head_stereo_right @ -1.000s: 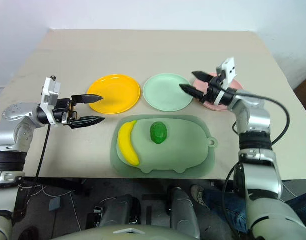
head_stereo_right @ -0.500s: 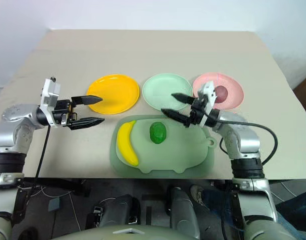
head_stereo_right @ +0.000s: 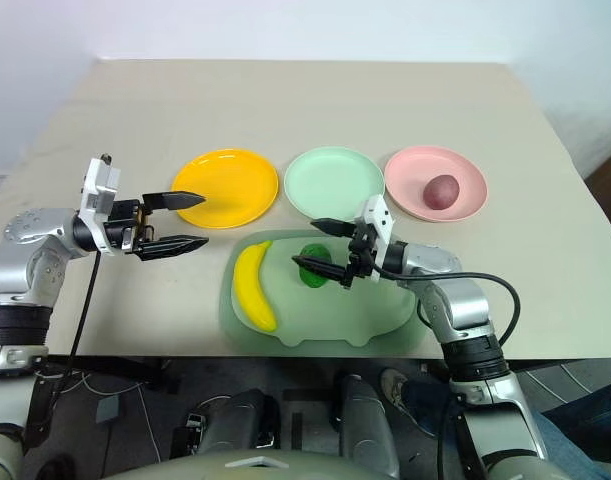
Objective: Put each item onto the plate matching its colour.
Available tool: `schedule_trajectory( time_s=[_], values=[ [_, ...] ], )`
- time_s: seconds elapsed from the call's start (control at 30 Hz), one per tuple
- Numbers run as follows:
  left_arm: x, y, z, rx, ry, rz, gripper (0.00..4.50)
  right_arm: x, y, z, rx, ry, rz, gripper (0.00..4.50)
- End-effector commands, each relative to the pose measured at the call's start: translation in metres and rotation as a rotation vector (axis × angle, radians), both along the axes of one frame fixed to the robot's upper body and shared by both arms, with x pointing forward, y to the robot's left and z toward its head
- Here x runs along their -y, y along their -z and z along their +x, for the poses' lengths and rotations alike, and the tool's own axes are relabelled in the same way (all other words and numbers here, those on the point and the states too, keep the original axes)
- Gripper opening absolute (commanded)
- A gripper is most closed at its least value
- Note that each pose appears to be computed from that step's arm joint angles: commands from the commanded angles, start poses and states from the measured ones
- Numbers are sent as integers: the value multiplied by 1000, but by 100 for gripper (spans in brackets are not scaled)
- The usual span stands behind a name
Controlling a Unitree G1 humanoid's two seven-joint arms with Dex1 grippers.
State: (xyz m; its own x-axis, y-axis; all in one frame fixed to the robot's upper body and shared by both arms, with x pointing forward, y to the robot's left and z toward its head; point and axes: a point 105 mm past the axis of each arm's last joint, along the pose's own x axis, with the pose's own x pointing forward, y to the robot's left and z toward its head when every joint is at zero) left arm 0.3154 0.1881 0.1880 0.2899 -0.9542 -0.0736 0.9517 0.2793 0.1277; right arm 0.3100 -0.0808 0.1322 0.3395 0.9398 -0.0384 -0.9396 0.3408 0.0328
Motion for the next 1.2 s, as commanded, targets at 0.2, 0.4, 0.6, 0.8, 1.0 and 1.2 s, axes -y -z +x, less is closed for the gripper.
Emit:
schedule_trajectory(
  time_s=[0.2,0.4,0.6,0.8,1.0,1.2],
  values=[
    [-2,-13,-2,55,2,-1,450,-12,7,-3,89,-24,-95,449],
    [-2,-13,-2,56,1,0,450,-7,26,0,115,-19,-222,449],
    [-3,-13,-3,57,0,-1,450,-5,29,4,113,-13,-232,449],
    [-3,-13,-2,56,-7,-6,450,-3,23,13,54,21,-193,449],
    [-3,-12,-2,49,-6,-6,450,-1,13,11,12,0,-128,333],
    [-2,-13,-4,47,6,-8,450,-6,-18,13,-8,-8,30,328]
  ],
)
